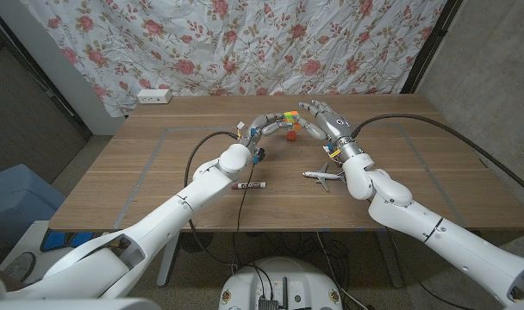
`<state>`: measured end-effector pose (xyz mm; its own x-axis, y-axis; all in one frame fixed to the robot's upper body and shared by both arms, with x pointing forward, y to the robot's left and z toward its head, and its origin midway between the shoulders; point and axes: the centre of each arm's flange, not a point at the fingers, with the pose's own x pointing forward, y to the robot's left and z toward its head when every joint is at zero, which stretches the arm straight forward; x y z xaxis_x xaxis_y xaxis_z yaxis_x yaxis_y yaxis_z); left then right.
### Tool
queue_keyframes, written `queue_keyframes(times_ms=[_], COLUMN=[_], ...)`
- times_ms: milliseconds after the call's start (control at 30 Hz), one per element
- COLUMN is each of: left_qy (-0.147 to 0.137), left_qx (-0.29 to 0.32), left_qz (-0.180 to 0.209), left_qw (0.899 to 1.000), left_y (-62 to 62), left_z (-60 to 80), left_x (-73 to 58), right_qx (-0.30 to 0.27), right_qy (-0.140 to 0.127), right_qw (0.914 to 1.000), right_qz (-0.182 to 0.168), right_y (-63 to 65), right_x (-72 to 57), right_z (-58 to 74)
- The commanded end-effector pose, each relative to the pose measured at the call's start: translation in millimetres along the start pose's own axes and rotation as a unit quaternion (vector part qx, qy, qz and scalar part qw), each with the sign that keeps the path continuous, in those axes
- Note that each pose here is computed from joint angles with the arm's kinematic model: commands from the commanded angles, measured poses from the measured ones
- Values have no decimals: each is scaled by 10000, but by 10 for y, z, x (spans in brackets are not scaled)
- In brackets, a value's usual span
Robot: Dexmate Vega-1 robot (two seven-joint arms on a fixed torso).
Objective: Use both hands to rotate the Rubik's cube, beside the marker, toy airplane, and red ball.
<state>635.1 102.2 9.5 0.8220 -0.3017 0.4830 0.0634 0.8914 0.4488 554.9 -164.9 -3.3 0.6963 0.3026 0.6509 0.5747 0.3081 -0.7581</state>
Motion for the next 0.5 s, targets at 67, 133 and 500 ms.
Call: queue_keyframes(times_ms=[67,133,500], left_qy=[31,41,38], left_qx=[-50,-70,-85], left_qz=[8,11,30], left_qw=[10000,10000,10000], left_y=[-17,-23,-21], left_z=[-11,-18,-28], left_x=[-20,-32,-64], right_qx=[-40,5,-33], right_qy=[-17,-18,-18], right_qw=[9999,9999,9998], right_qz=[123,123,181], right_y=[48,55,90], right_x=[-4,-13,-38], right_z=[44,44,73])
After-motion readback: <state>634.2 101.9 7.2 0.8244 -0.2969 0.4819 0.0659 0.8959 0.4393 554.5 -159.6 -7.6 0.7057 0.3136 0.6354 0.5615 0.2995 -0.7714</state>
